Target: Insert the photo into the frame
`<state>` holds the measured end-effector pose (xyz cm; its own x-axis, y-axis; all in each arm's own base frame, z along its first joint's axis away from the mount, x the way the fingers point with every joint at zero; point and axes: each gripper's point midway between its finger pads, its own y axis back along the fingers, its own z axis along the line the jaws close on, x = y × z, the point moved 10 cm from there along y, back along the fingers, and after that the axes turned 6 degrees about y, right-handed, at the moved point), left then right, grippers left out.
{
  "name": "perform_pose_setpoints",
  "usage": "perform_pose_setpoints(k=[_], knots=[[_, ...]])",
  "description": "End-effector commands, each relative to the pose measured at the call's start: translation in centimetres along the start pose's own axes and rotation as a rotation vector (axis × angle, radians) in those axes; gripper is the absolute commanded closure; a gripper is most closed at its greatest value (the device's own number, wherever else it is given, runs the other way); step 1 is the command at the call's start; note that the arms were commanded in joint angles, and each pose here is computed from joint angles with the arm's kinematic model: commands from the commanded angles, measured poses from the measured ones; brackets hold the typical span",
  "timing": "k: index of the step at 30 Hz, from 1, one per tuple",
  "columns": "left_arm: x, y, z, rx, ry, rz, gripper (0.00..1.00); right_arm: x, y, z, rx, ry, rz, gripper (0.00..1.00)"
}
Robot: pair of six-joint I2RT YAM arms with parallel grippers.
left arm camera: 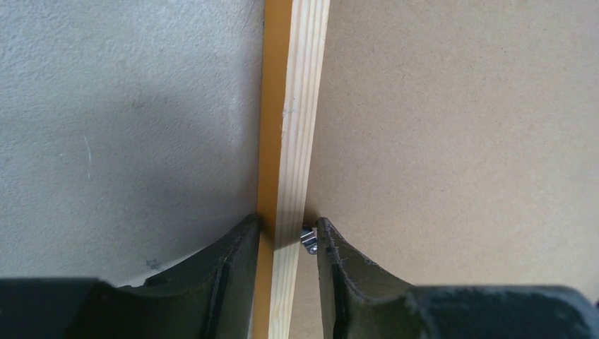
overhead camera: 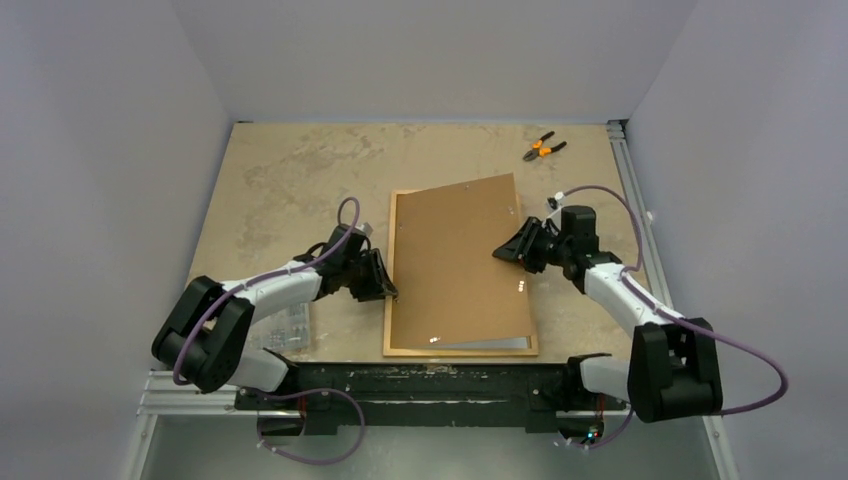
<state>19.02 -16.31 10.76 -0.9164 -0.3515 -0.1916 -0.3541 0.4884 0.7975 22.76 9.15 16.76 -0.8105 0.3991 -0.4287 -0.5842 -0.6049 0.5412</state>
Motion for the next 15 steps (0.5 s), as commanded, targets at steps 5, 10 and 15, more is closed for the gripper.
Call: perform_pose_setpoints(k=[5, 10, 15], knots=[[-0.51, 0.2, -0.24, -0.023, -0.041, -0.025, 0.63, 0.22, -0.75, -1.91, 0.17, 0.09, 0.063, 0.36], [-0.48, 0.12, -0.08, -0.038, -0.043, -0.023, 0.62, 0.21, -0.83, -2.01, 0.22, 0.12, 0.08, 0.21], [-0.63, 0.11, -0.13, -0.044, -0.048, -0.025, 0.62, 0.28, -1.47, -1.44, 0.242, 0.169, 0.109, 0.21]])
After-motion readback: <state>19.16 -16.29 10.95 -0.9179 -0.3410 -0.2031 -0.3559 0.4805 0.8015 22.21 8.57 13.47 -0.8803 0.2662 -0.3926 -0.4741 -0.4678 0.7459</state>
